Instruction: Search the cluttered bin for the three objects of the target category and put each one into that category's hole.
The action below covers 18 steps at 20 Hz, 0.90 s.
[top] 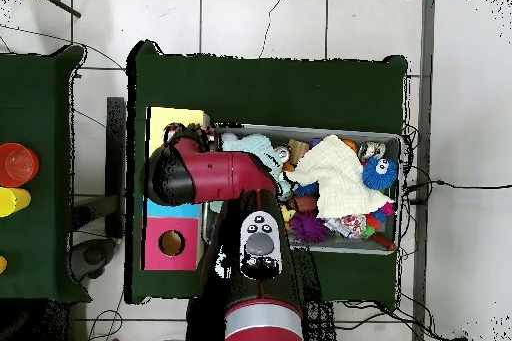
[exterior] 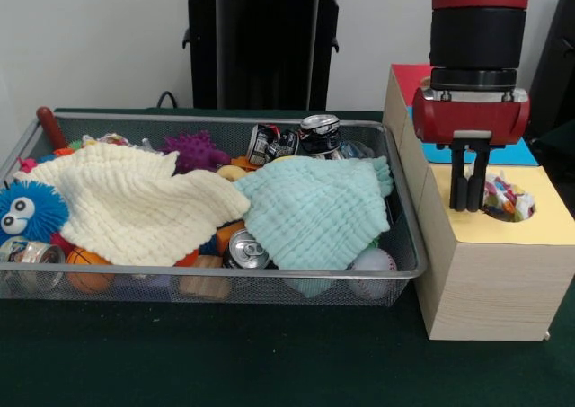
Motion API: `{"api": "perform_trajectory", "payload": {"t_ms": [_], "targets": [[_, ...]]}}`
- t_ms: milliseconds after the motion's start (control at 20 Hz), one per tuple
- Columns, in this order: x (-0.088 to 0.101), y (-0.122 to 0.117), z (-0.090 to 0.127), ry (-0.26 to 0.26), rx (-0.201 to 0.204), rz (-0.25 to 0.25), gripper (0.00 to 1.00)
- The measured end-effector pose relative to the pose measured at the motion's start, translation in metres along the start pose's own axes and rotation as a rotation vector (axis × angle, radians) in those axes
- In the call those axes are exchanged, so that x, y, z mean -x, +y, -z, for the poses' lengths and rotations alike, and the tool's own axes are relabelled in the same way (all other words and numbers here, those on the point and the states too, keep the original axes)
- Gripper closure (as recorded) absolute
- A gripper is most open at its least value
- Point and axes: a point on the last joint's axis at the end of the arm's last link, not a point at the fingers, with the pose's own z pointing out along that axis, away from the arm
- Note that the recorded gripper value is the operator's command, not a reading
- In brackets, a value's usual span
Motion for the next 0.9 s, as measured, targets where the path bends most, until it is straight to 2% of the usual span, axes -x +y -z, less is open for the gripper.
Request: {"api": "perform_trajectory", "payload": {"t_ms": [350, 600, 900], "targets": [[0.016, 0.002, 0.018, -0.037, 0.004, 0.0, 1.0], [0.034, 0.005, 0.038, -0.077, 0.011, -0.005, 1.0], [0.042, 0.006, 0.048, -0.079, 0.016, -0.023, 1.0]]}}
